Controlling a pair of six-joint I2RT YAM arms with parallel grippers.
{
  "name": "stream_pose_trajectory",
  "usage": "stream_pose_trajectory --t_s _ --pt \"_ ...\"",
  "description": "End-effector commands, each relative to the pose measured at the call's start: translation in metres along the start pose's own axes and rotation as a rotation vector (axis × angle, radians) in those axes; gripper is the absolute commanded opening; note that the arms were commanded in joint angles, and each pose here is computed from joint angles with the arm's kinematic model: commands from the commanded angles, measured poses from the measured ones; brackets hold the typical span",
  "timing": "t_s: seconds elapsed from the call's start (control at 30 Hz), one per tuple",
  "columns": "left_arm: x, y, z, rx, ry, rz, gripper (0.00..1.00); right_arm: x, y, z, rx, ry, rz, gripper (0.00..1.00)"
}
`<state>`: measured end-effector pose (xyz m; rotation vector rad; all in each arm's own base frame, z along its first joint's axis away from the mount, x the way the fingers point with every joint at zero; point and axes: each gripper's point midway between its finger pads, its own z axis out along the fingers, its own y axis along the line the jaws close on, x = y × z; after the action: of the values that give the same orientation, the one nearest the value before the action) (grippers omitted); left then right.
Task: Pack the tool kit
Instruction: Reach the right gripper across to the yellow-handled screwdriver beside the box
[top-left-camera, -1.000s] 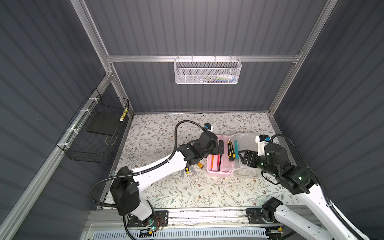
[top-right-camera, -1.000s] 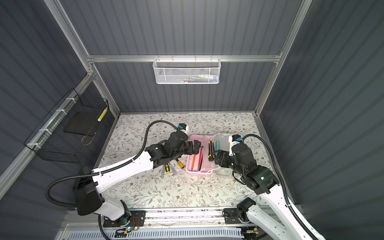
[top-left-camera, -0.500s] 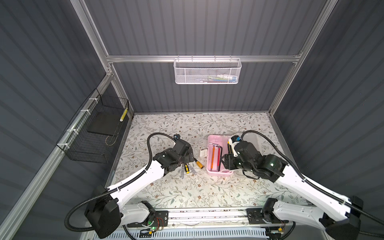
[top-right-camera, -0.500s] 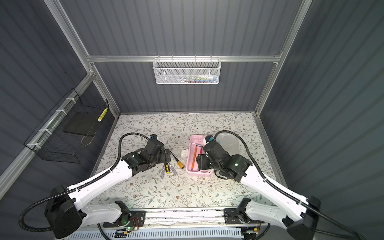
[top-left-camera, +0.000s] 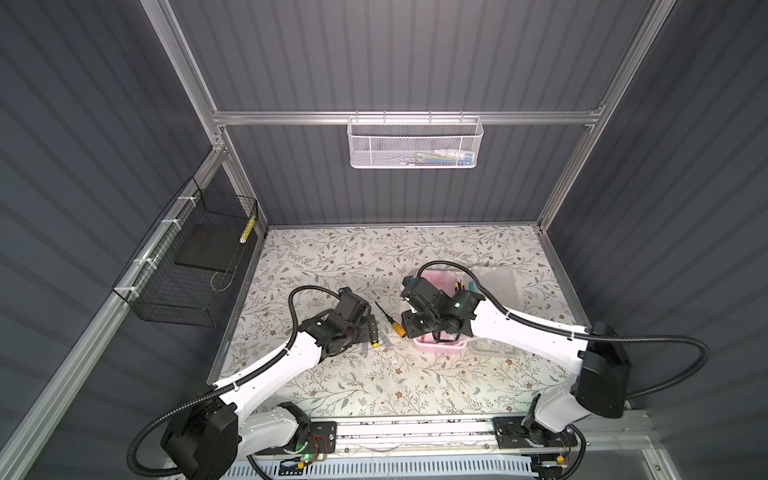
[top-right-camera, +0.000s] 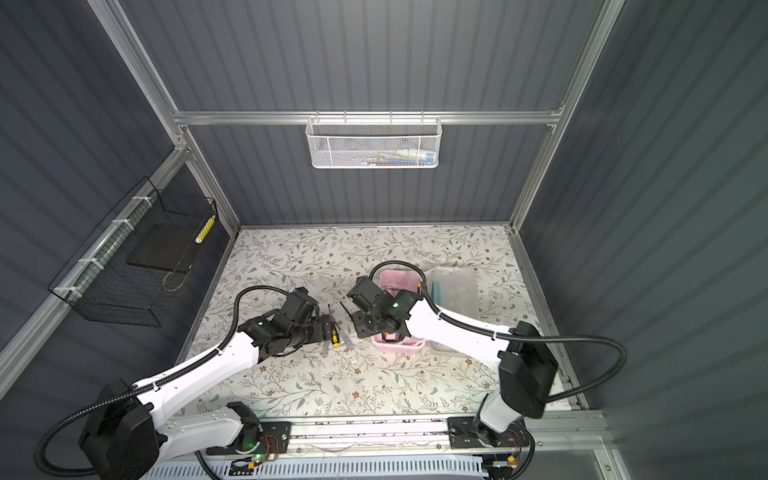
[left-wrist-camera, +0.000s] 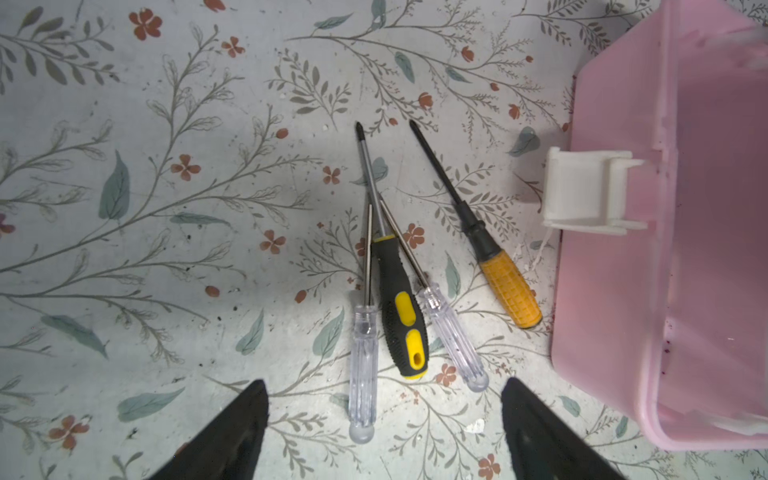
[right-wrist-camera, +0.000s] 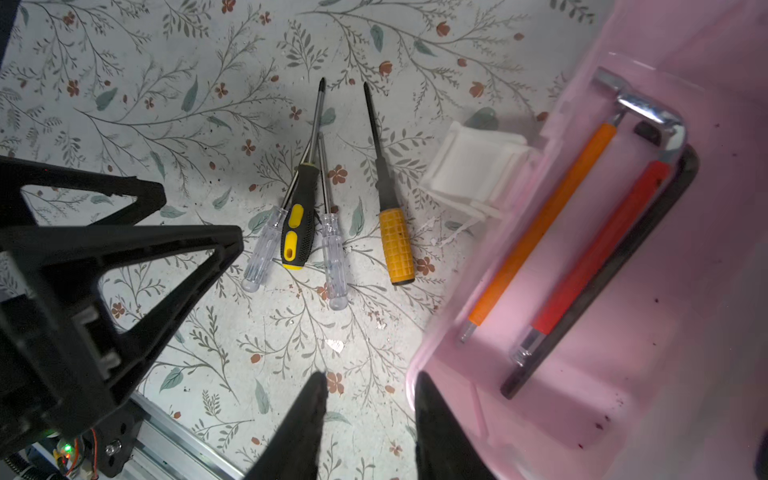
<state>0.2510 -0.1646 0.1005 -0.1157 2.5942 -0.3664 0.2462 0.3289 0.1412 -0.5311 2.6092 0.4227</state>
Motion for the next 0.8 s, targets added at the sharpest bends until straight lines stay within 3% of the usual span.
stream_pose_trajectory --t_s 0.0,0.4,0.77 --pt "0.002 0.004 0.001 0.039 0.002 -0.044 0.88 -0.006 0.010 0.014 -0.010 0.023 -0.043 0.40" --pt "-0.001 0.009 0.002 0.058 -0.040 -0.089 0.86 0.000 0.007 0.076 0.091 0.167 -0.105 0.43" --pt "0.000 0.014 0.000 0.048 -0.055 -0.089 0.86 0.002 -0.012 0.103 0.197 0.222 -0.089 0.42"
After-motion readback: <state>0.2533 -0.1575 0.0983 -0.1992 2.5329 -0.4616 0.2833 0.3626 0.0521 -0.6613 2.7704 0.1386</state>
